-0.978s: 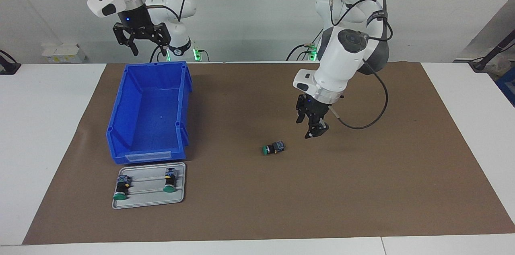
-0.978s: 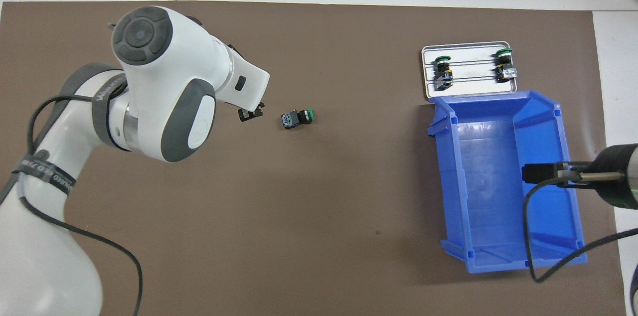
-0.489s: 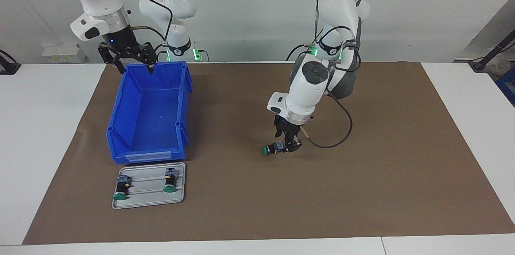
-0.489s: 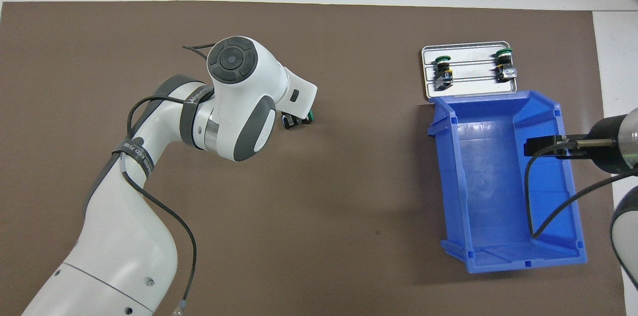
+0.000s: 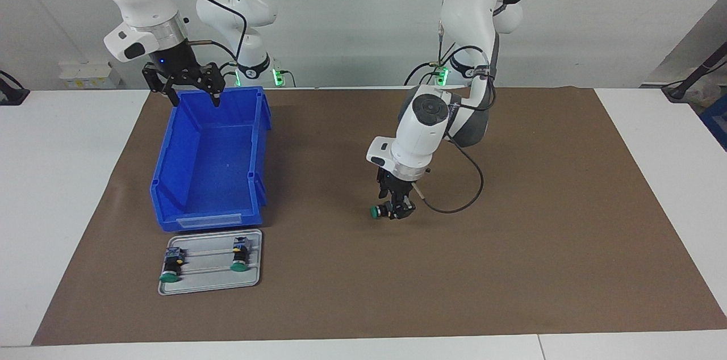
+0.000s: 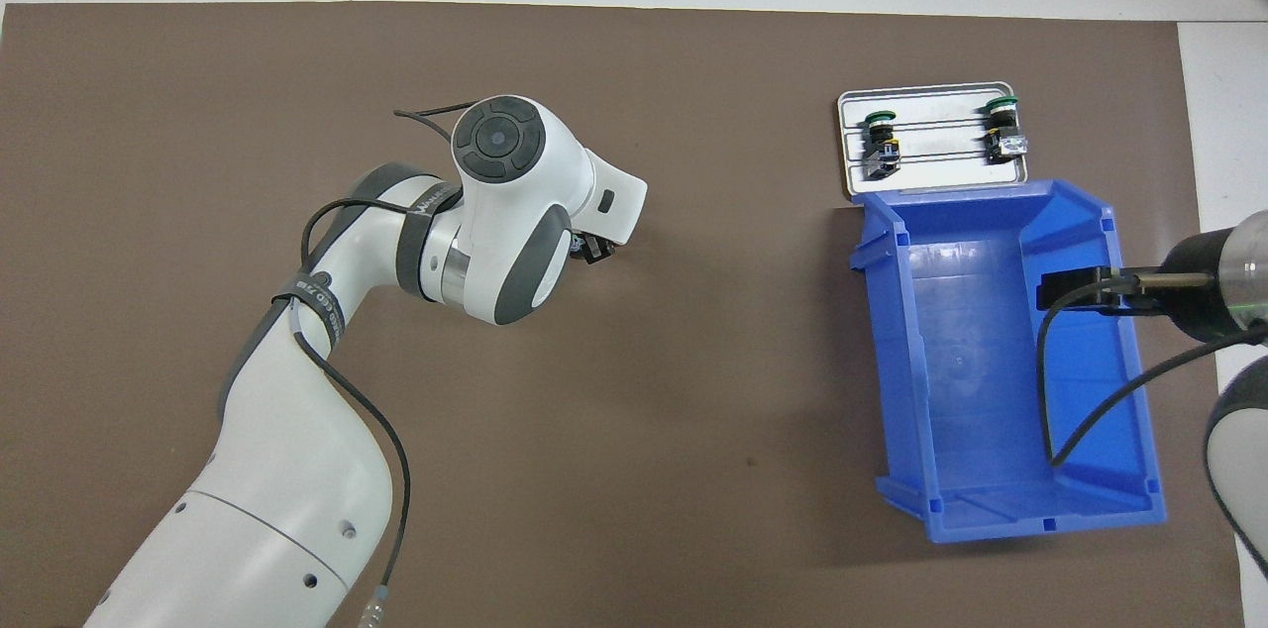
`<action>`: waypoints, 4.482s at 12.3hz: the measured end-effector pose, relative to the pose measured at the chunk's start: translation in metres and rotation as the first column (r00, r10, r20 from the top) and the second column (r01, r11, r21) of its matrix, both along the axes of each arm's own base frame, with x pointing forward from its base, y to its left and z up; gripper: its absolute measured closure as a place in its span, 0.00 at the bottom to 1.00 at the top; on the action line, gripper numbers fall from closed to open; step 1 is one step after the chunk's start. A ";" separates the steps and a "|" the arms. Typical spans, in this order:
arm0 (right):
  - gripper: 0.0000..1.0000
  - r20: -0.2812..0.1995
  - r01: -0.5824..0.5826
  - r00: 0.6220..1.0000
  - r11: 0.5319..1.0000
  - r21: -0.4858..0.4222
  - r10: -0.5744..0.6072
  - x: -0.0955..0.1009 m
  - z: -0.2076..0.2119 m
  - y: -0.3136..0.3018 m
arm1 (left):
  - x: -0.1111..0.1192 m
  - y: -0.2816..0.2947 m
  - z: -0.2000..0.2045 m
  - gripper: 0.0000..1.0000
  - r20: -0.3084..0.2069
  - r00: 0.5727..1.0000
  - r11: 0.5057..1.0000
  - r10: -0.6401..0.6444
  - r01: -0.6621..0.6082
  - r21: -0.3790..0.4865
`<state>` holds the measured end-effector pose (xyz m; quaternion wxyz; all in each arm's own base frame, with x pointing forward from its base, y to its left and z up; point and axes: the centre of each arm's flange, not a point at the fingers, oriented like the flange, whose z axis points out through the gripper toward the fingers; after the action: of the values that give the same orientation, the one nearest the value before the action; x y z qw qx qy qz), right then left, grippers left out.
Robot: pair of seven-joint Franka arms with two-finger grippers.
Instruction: Place and press button with both arms
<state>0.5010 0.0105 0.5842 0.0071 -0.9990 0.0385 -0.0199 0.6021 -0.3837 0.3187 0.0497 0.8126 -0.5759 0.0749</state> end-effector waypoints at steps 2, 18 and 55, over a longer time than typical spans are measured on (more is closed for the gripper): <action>0.00 0.028 0.000 1.000 1.000 0.001 0.000 -0.001 0.014 0.000 | -0.001 -0.005 -0.011 0.33 0.000 1.000 1.000 0.003 -0.003 0.002; 0.00 0.054 -0.013 0.998 1.000 -0.002 0.014 -0.004 0.027 0.007 | -0.005 0.008 0.062 0.68 0.083 0.995 0.998 0.063 -0.061 -0.020; 0.00 0.054 -0.013 0.998 1.000 -0.002 0.014 -0.004 0.027 0.007 | -0.132 0.224 -0.094 0.68 0.309 0.889 0.443 0.338 0.139 -0.886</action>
<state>0.4966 0.0179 0.6112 0.0076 -0.9984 0.0315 -0.0468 0.4704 -0.1594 0.2248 0.3310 0.6568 -0.3941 0.5511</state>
